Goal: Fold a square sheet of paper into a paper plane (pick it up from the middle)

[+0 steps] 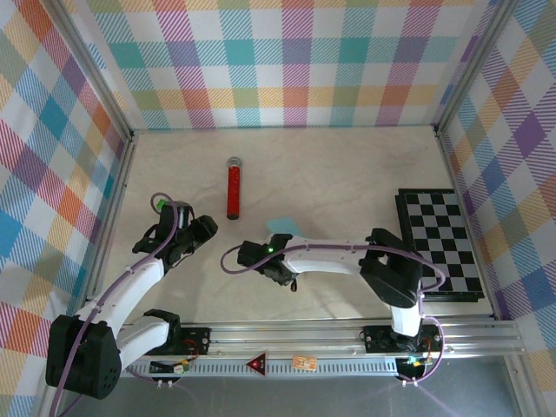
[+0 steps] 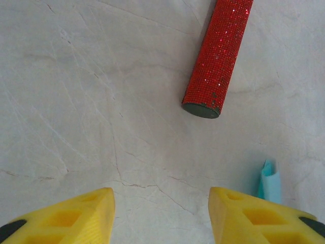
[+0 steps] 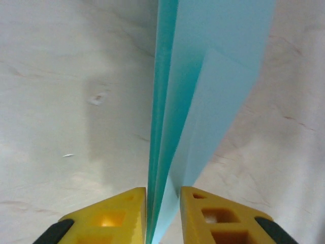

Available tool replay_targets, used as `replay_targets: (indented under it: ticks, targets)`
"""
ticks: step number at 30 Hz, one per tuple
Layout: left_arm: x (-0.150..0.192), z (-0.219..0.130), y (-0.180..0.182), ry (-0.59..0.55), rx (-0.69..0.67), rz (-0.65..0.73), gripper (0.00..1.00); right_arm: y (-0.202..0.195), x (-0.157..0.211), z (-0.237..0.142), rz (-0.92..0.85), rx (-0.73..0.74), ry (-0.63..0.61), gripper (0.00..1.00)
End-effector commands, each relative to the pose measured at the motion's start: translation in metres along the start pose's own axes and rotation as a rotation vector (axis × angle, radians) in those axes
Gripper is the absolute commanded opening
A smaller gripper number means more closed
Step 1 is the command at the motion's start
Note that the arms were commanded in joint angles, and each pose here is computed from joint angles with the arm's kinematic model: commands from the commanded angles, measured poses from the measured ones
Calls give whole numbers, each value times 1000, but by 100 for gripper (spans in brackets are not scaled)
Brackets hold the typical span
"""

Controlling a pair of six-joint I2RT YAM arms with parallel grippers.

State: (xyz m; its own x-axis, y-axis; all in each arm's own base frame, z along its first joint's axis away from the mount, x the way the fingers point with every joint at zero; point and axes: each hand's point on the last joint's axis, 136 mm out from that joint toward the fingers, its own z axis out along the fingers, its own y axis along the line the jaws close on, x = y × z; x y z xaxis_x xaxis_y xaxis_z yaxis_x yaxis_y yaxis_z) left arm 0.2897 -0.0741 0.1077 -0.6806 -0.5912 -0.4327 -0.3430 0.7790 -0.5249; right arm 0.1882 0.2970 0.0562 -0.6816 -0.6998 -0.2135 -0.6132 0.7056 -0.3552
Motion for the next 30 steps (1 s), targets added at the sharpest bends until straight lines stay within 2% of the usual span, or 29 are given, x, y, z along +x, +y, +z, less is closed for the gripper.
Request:
replay_targets:
  ticks: [1, 2, 4, 8, 12, 15, 23, 30]
  targets:
    - [-2, -1, 0, 7, 3, -4, 52, 30, -19, -30, 49, -298, -126, 36]
    - [-1, 0, -2, 15, 12, -7, 53, 30, -23, -37, 99, -361, -156, 40]
    - [-2, 2, -12, 21, 64, -8, 53, 24, -29, -44, 181, -469, -202, 41]
    - [3, 7, -23, 50, 130, -39, 53, -2, -35, -38, 387, -634, -233, 44]
    - [7, 9, -38, 64, 234, -67, 52, -22, -39, -20, 569, -818, -193, 32]
    - [8, 9, -46, 68, 277, -83, 51, -29, -39, -2, 633, -815, -146, 26]
    - [18, 12, -43, 90, 266, -98, 51, -12, -31, 39, 721, -815, 30, 18]
    - [20, 17, -44, 106, 262, -97, 51, -9, -12, 64, 937, -764, 142, 17]
